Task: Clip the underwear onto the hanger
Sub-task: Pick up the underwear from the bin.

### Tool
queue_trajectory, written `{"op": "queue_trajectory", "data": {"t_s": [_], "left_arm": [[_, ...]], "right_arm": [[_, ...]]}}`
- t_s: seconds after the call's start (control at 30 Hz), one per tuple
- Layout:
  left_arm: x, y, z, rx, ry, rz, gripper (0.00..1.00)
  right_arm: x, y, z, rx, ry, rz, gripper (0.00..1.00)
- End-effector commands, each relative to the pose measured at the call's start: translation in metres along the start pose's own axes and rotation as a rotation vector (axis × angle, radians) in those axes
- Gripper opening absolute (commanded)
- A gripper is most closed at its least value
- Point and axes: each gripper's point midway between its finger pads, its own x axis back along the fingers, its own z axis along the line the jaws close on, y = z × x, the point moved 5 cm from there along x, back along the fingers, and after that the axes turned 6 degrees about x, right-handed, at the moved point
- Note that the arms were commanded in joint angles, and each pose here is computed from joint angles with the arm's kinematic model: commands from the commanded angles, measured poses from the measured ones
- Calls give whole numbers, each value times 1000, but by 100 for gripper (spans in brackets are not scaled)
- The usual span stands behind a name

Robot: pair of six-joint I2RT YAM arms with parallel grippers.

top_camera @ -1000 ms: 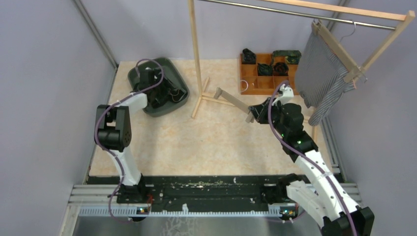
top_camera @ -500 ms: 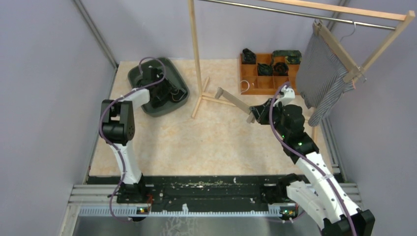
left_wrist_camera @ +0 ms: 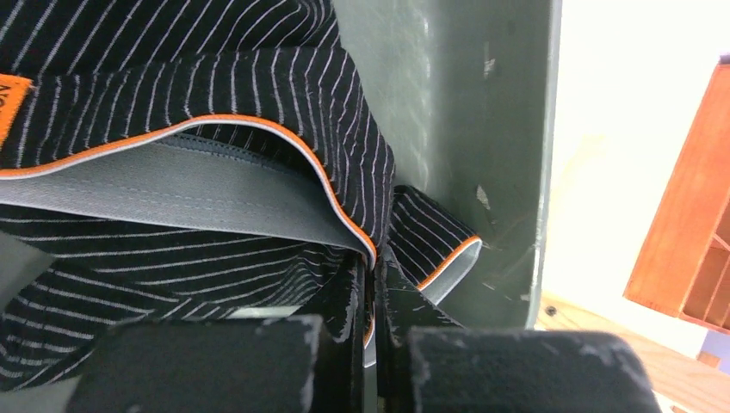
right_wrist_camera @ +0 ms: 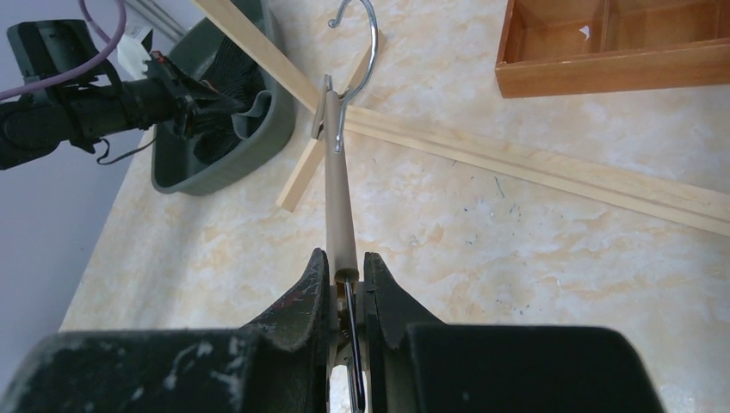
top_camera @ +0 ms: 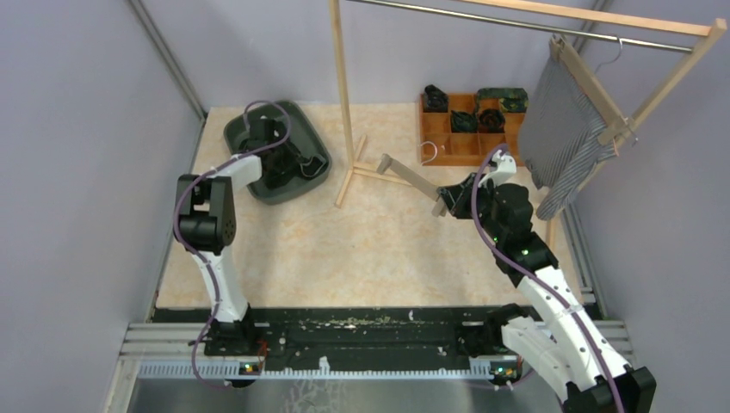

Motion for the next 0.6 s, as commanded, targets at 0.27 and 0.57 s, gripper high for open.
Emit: {"op": "queue_trajectory", "data": {"t_s": [0.27,0.57], "left_arm": [[162,88,-99,-65,-218,-347,0],[278,91,-121,-105,-302,-487,0]], "right_arm": [[3,21,7,10,34,-87,0],[11,35,4,-6,20,-136,0]]}}
